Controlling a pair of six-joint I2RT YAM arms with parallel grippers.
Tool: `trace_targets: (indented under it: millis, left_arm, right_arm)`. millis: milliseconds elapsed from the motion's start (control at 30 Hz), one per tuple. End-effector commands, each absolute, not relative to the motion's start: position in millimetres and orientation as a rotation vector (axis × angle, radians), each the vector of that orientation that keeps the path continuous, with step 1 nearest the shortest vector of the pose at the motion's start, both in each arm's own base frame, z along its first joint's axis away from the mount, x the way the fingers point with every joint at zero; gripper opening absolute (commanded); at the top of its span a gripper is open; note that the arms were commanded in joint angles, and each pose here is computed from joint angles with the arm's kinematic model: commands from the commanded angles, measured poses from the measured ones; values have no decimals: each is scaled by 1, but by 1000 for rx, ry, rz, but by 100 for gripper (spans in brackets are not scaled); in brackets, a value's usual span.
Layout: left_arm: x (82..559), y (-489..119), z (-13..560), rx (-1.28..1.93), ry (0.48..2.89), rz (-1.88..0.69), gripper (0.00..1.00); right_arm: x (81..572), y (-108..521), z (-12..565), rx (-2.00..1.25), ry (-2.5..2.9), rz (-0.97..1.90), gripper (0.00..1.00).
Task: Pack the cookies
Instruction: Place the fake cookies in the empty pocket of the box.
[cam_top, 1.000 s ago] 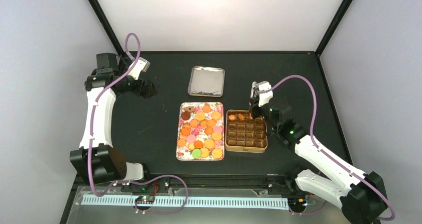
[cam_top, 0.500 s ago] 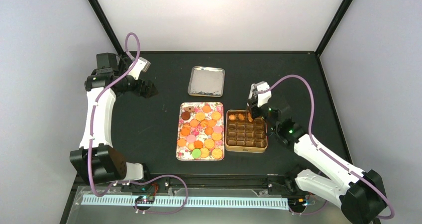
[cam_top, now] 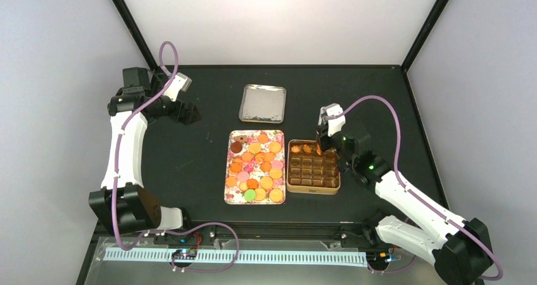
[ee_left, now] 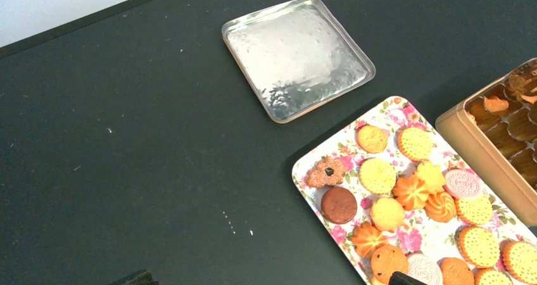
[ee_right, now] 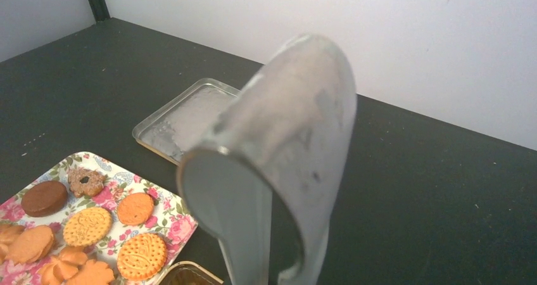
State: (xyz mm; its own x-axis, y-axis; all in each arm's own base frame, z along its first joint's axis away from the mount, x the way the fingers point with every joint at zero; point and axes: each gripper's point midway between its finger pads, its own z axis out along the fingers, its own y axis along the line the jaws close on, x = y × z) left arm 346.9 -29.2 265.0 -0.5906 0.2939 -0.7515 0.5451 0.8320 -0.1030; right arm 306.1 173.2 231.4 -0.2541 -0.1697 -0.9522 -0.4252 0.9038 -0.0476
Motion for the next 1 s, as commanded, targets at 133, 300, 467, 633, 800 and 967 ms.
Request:
trace_targets:
  millis: [133,300,467,633,800,967]
  left_arm:
    - [346,-32,280,643,2188,-421,98]
    - [347,-33,281,644,2188,-427,97]
    - [345,-33,280,650,2189,-428,97]
    - [345,-34,280,657,2186,-428,97]
    - [344,-35,282,663,2183,-439,97]
    - [343,-35,283,666,2183,-438,96]
  right_arm:
    - [308,174,257,-480,1780,237,7]
    - [304,187,257,-606,1766,253,1]
    - [304,201,242,-730,1812,265,1]
    - [302,203,233,-812,1806,242,1]
    - [302,201,232,-842,1810,246,3]
    - [298,205,244,-842,1768,292,14]
